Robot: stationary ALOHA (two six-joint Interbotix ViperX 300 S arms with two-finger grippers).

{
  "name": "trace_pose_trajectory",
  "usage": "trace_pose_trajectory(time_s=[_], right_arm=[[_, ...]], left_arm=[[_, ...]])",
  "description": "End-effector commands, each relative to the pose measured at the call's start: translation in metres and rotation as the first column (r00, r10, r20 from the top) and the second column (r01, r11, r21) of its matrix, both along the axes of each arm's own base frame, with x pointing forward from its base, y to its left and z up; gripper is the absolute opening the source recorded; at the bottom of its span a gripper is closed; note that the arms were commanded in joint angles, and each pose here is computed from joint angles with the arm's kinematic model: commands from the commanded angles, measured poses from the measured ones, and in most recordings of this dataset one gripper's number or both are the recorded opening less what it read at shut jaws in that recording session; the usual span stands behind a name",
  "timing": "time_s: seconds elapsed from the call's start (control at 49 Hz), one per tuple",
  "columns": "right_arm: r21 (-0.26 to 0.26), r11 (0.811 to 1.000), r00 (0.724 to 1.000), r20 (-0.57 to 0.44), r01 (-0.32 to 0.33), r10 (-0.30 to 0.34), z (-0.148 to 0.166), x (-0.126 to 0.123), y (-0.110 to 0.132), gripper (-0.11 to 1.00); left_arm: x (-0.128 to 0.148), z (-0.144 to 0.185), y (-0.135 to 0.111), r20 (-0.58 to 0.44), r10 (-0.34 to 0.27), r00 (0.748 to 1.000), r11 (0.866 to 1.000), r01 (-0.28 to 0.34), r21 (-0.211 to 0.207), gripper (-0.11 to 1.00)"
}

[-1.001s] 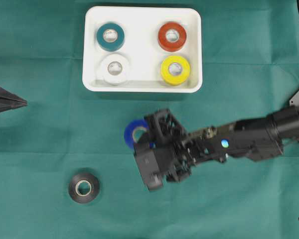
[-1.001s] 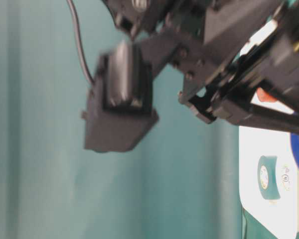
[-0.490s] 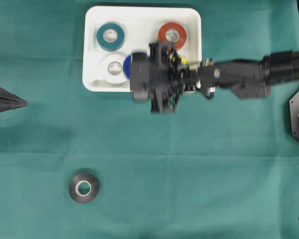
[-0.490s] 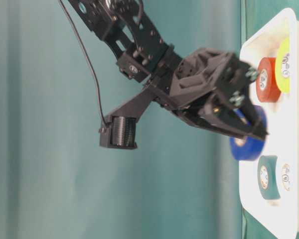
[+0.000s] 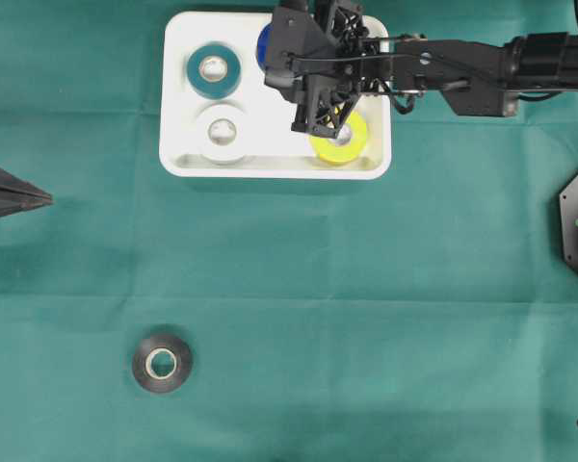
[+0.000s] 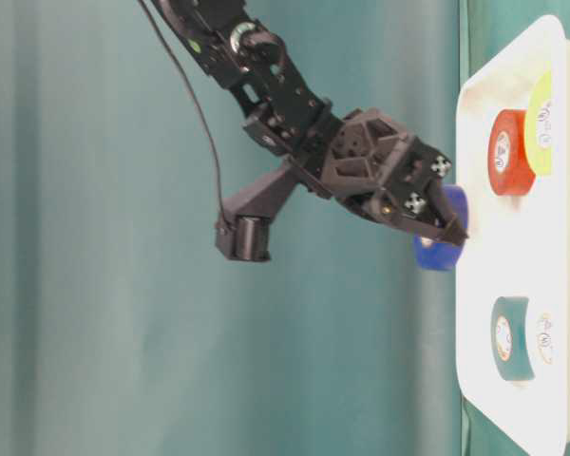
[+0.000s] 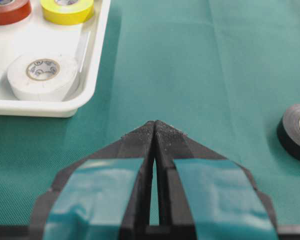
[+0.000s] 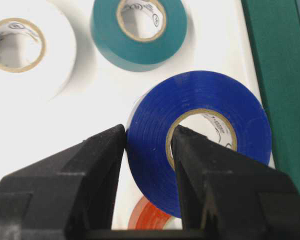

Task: Put the tape into the white case with the right arm.
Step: 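Lift the blue tape and place it in the tray's top middle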

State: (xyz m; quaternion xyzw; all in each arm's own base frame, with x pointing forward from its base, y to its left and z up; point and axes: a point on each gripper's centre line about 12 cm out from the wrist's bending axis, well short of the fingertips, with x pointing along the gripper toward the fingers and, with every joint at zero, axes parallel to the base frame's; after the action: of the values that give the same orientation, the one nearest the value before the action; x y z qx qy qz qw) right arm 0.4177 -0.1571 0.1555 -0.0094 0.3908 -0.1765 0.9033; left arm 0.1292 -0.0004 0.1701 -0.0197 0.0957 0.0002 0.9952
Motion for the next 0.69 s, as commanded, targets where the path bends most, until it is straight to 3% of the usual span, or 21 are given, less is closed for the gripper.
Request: trace_pose_trajectory(time_s=[0.0,0.674], right_arm=[[-0.02,1.0,0.998,0.057,-0.005,0.006,0.0165,0.0106,-0.0056,0.02],[-0.026,1.0,0.999,0.036,-0.006,0.007,0.0117,0.012,-0.0077,0.04]], left_arm=[[0.0013,0.0047,-0.0002,0.014,-0.001,1.0,1.0,0.001,-0.002,0.0],[0.0014,0.0053,0.0,0.015,0.0,1.0,1.0,0.0,-0.002,0.0]])
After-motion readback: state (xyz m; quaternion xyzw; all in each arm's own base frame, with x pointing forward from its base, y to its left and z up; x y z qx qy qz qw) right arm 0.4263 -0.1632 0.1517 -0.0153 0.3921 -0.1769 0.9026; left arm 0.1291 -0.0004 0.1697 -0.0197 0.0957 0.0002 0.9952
